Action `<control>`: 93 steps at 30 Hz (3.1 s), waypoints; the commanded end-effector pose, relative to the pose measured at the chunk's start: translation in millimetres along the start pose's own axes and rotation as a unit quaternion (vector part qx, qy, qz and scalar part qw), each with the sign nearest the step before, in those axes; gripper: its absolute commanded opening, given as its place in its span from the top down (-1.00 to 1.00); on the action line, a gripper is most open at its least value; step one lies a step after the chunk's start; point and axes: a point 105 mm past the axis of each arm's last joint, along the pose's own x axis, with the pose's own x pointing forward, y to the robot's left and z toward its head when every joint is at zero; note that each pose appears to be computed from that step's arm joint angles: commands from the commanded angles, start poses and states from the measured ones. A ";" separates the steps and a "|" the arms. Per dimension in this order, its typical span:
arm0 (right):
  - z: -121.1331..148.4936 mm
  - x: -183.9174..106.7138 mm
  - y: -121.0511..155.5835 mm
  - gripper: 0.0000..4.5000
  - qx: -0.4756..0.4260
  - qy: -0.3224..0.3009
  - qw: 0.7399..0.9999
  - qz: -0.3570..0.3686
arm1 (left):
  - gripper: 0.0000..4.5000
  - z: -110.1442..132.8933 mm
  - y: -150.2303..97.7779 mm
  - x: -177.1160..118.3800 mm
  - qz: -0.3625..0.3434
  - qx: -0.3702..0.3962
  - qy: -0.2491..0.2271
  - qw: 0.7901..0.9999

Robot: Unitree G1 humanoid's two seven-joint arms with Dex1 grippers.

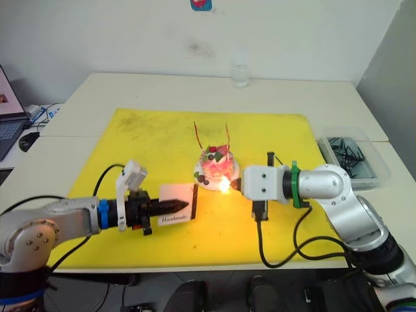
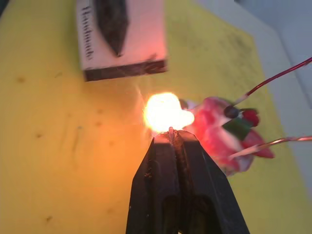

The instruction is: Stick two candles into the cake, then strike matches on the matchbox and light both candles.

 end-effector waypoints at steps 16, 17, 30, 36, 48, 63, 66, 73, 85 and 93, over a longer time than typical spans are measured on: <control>26.1 55.3 -87.6 0.99 -0.084 -0.007 0.978 -0.189 | 1.00 -4.3 -4.1 21.3 -0.033 0.037 -0.010 0.999; 25.6 55.6 -88.4 0.99 -0.087 -0.007 0.978 -0.191 | 1.00 -4.2 -4.2 21.7 -0.033 0.037 -0.010 0.999; 24.5 53.1 -87.1 0.99 -0.085 -0.003 0.978 -0.192 | 1.00 -4.3 -0.8 18.2 -0.029 0.037 -0.012 0.999; 31.0 50.9 -83.1 0.99 -0.069 -0.014 0.980 -0.186 | 1.00 11.9 5.0 0.2 -0.031 0.024 -0.032 0.999; 8.1 50.6 -89.0 0.99 -0.084 0.040 0.978 -0.188 | 1.00 9.0 -17.3 10.4 -0.097 -0.027 -0.009 0.995; 13.0 60.2 -89.5 0.99 -0.099 0.037 0.977 -0.187 | 1.00 9.2 -17.3 12.4 -0.095 -0.025 -0.008 0.995; 14.6 61.3 -89.6 0.99 -0.100 0.035 0.977 -0.186 | 1.00 8.7 -17.8 12.7 -0.095 -0.026 -0.009 0.995; 14.5 64.0 -90.0 0.99 -0.100 0.035 0.977 -0.185 | 1.00 8.4 -18.4 13.5 -0.096 -0.026 -0.009 0.995; 12.5 65.1 -89.4 0.99 -0.100 0.032 0.978 -0.182 | 1.00 9.6 -17.8 14.6 -0.096 -0.026 -0.010 0.995; 12.9 63.8 -87.6 0.99 -0.099 0.030 0.978 -0.182 | 1.00 9.7 -17.3 14.4 -0.096 -0.026 -0.008 0.995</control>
